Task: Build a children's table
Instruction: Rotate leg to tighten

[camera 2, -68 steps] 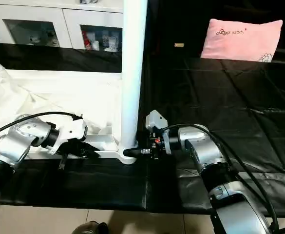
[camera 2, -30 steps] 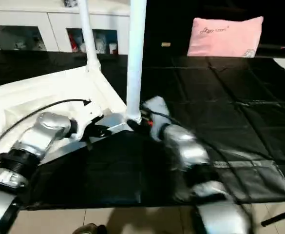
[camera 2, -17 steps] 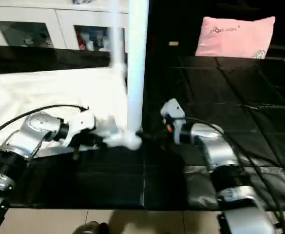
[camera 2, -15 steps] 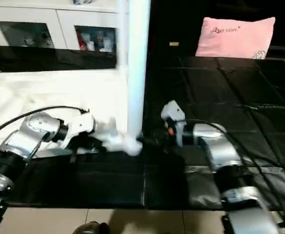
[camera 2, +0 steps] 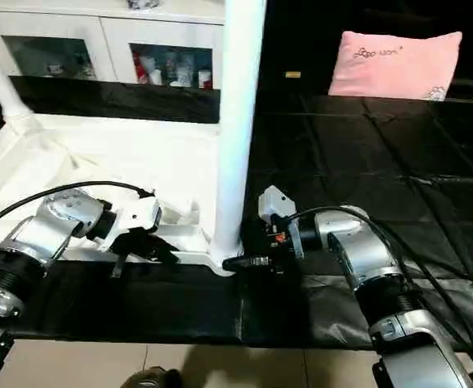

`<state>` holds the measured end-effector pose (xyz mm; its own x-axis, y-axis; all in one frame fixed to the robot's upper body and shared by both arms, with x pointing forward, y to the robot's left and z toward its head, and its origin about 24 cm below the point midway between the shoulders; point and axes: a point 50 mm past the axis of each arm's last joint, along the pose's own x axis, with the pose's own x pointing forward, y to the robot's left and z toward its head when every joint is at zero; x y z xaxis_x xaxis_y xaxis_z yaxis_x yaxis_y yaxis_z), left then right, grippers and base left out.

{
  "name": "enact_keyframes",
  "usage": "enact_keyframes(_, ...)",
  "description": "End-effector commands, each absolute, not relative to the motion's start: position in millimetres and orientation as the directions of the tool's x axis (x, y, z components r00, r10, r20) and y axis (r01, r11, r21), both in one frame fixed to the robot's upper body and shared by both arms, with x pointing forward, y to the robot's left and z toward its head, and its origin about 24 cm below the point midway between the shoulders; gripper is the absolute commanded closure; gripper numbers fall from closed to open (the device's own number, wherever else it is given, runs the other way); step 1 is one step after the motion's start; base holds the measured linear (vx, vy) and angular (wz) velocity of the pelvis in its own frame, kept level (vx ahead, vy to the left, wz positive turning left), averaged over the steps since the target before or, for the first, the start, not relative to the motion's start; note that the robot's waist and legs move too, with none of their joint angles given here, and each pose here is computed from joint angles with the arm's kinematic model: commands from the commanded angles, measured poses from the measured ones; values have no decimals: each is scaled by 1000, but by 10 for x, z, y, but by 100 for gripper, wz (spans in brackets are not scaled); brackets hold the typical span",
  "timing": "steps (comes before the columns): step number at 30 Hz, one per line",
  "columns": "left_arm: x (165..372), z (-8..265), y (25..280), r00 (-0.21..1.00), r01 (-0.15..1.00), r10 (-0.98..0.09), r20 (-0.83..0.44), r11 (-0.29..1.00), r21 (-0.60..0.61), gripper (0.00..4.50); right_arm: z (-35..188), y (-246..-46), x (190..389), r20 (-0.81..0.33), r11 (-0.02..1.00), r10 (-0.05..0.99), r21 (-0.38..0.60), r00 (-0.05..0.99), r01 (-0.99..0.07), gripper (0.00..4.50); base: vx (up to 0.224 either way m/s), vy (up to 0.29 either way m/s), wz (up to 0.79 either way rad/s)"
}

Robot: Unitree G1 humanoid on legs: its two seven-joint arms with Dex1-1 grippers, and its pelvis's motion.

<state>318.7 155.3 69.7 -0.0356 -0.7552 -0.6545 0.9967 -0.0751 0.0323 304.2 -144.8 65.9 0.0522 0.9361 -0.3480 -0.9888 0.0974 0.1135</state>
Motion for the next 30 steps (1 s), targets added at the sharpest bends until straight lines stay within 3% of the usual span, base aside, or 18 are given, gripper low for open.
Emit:
enact_keyframes(1,3205,781,1443,-76,987,-749,-658,-152,59,450,664,-1432,3032,-354,70,935,128,20,-989,100,0,0,0)
enact_keyframes(10,3195,763,1444,-88,985,-743,-664,-163,51,450,642,-1441,3012,-360,47,933,167,-16,-985,177,0,0,0)
enact_keyframes(17,3237,739,1471,-37,995,-750,-661,-86,42,450,577,-1420,2943,-348,51,937,208,-25,-977,193,0,0,0)
enact_keyframes(20,3313,747,1456,50,998,-761,-647,20,54,450,537,-1378,2956,-349,107,937,199,32,-974,194,0,0,0)
enact_keyframes(25,3464,830,1363,224,971,-791,-569,228,66,450,438,-1195,3127,-339,368,892,164,298,-915,204,0,0,0)
enact_keyframes(26,3487,842,1348,253,963,-788,-561,260,70,450,425,-1154,3162,-331,417,877,163,348,-894,223,0,0,0)
enact_keyframes(27,3493,845,1343,262,960,-786,-559,270,70,450,422,-1139,3173,-328,432,872,166,363,-886,227,0,0,0)
enact_keyframes(28,3556,871,1292,348,928,-763,-544,365,81,450,386,-1009,3257,-311,551,820,201,480,-810,231,0,0,0)
enact_keyframes(30,3556,871,1292,348,928,-763,-544,365,81,450,386,-1009,3257,-311,551,820,201,480,-810,236,0,0,0)
